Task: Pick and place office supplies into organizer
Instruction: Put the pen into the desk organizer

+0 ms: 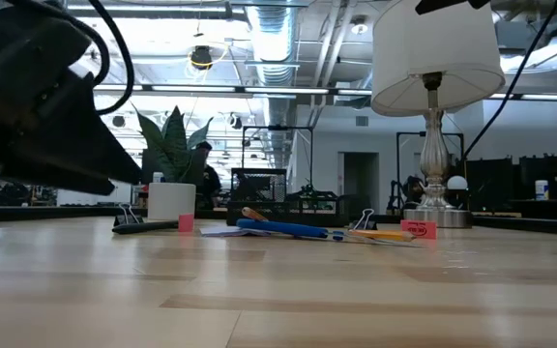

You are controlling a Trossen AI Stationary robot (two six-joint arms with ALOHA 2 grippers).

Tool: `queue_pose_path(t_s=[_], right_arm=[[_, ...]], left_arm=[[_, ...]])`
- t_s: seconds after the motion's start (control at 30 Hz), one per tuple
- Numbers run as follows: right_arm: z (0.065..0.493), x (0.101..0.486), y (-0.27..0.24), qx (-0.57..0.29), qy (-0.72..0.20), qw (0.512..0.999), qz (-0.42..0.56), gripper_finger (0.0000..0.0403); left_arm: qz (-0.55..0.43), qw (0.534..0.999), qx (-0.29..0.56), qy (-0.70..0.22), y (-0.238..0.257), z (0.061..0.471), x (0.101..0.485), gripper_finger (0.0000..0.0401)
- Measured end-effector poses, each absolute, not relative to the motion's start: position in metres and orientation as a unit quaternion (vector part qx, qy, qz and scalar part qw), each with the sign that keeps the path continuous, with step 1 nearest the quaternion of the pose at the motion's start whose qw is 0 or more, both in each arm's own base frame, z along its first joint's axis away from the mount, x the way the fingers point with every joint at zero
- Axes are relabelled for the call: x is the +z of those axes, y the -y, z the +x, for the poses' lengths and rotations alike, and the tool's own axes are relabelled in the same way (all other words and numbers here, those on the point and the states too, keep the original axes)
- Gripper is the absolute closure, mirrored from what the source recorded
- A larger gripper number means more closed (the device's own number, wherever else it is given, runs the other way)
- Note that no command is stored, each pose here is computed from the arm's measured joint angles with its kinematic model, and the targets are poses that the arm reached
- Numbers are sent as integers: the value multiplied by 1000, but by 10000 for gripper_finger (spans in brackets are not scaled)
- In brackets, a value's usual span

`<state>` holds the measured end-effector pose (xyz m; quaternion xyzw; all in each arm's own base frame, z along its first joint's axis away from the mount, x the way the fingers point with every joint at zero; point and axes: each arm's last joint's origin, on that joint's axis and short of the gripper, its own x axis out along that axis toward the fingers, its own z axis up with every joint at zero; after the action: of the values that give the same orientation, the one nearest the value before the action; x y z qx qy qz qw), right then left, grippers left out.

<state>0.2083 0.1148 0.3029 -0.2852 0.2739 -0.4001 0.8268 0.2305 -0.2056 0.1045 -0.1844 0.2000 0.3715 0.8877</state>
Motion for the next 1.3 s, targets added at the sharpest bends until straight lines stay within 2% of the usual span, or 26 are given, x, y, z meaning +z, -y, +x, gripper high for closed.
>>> queue_pose_path(t_s=[0.3,0.6,0.77,0.97,1.3], right_arm=[[199,302,-130,-367,-276,841,-286,326],[193,301,-138,-353,-274,855,-264,326],[190,301,-142,-343,-279,858,-262,326],[190,300,-143,-340,-290,859,-251,326],[190,300,-143,-340,-290,859,-251,326]], left_arm=[[-152,869,410,-232,219,236,95,138],[-191,844,443,-234,218,227,89,138],[-212,824,454,-266,214,226,84,138],[-232,823,450,-257,209,222,77,138],[-209,830,442,-269,208,225,75,138]])
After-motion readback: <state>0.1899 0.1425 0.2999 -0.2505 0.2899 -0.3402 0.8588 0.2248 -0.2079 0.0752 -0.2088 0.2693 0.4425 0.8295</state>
